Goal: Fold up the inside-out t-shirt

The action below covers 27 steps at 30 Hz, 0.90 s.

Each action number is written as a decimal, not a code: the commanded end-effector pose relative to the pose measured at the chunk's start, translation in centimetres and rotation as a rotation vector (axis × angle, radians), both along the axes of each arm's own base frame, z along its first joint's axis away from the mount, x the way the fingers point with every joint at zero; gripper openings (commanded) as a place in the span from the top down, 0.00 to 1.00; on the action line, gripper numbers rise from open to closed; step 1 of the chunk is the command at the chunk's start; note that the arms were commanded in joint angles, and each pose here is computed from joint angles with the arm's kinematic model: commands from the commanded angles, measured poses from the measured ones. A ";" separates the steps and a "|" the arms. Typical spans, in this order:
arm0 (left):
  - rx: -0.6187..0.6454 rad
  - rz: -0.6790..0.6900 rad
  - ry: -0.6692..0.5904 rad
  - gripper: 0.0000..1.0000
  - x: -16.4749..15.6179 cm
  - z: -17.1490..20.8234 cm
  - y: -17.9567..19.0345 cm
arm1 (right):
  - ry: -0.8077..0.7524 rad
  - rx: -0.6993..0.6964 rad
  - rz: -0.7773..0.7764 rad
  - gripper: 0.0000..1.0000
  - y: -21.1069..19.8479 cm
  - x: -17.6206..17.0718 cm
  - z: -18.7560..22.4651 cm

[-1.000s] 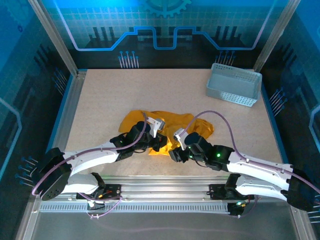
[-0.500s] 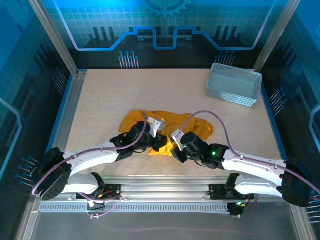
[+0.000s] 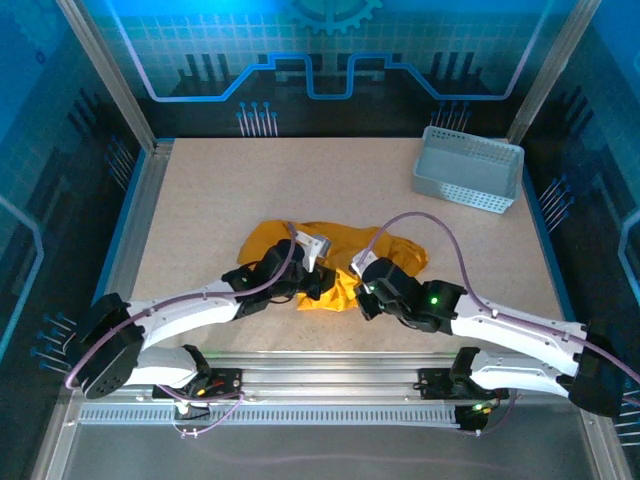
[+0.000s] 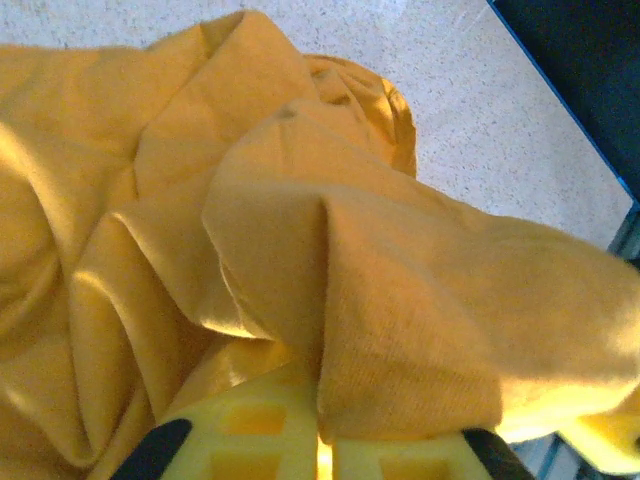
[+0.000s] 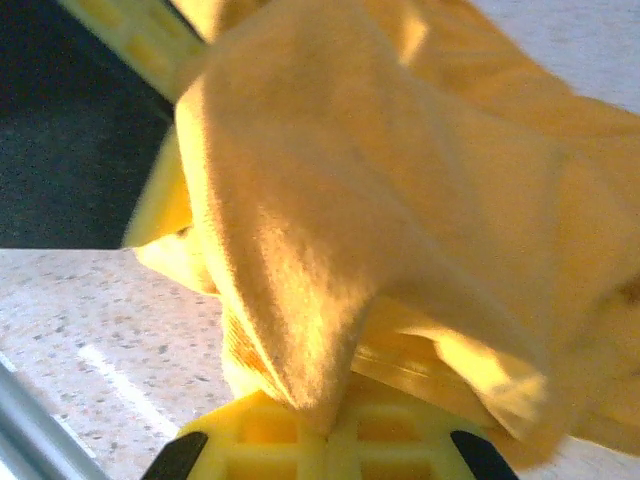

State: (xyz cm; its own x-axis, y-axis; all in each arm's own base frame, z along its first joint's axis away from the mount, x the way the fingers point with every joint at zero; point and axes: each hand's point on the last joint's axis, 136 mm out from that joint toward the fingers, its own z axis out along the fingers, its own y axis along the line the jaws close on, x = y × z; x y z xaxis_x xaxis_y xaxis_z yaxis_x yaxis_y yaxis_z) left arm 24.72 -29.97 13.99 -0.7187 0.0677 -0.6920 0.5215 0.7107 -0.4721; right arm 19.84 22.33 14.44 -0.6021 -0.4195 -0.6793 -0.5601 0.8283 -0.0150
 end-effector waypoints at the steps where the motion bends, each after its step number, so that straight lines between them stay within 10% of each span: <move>1: 0.025 -0.008 -0.007 0.77 0.6 0.8 -0.2 | -0.066 -0.175 -0.203 1.00 -5.5 0.9 2.3; 7: 0.047 0.012 -0.002 0.43 -0.3 1.6 1.0 | -0.133 -0.354 -0.553 1.00 -13.9 1.4 6.1; 13: 0.246 0.245 0.131 0.30 -0.6 -2.1 6.7 | -0.050 -0.335 -0.841 1.00 -19.3 -0.6 4.0; 20: 0.236 0.265 0.332 0.32 -3.7 -6.0 7.1 | 0.094 -0.127 -0.931 1.00 -19.3 -2.4 0.1; 27: 0.297 0.364 0.253 0.27 -3.7 -5.9 9.4 | 0.085 -0.102 -0.911 1.00 -18.9 -1.6 0.1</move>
State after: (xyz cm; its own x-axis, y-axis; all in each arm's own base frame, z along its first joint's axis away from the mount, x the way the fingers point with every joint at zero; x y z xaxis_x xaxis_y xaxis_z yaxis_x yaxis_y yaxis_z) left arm 20.27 -22.81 7.36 -0.8989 0.0152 -0.4379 0.1884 0.9157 -0.3550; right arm 17.51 3.08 13.75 -0.8049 0.1436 -0.5757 0.2766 0.9492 -0.1501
